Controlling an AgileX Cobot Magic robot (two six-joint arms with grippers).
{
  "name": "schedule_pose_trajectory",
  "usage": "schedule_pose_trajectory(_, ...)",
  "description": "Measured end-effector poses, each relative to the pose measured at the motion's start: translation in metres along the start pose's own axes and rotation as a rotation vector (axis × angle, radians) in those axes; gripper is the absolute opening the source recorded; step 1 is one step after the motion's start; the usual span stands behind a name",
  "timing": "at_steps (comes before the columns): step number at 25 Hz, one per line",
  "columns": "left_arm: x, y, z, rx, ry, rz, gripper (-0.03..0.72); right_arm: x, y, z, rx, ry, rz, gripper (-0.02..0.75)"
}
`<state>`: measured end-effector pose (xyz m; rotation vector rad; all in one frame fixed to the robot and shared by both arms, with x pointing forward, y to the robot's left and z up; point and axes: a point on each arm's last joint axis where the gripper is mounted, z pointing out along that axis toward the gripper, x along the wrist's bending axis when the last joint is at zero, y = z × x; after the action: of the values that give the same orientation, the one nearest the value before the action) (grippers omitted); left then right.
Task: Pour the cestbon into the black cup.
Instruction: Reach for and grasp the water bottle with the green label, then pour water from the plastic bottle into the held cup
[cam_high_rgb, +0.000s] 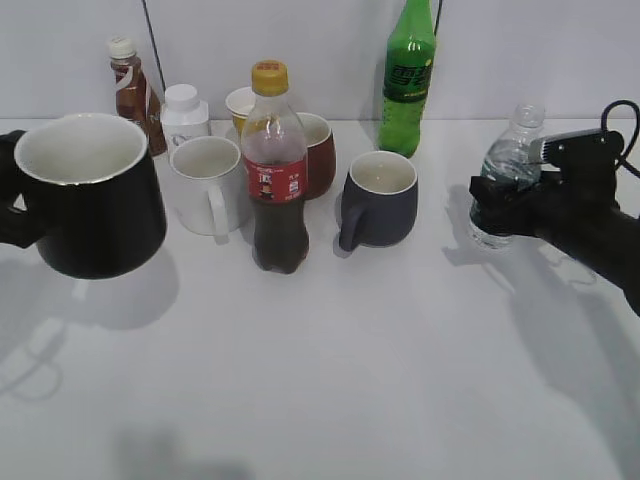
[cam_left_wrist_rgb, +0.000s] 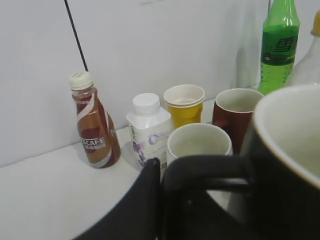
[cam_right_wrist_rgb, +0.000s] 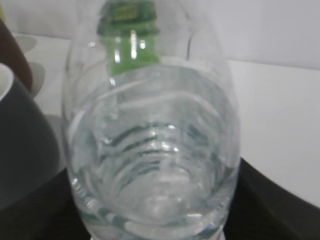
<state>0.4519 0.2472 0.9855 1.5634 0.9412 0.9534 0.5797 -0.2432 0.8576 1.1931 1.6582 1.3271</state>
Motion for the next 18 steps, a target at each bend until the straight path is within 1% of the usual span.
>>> schedule_pose_trajectory(7,0.002,0.01,-0.015,0.027,0.029,0.019,0.04,0.011,0.021,-0.036,-0.01,0.027,-0.023,0.485)
schedule_pose_trajectory(11,0.001,0.013,-0.019,0.029,0.034,-0.003,0.04,0.027,0.03,-0.064,-0.004,0.057,-0.04,0.485)
schedule_pose_trajectory(14,-0.006,0.013,-0.018,0.042,0.001,-0.007,0.04,0.046,0.037,-0.078,0.046,0.091,-0.089,0.485)
schedule_pose_trajectory(18,-0.022,0.012,-0.015,0.053,-0.078,0.006,0.04,0.066,0.052,-0.086,0.043,0.118,-0.142,0.485)
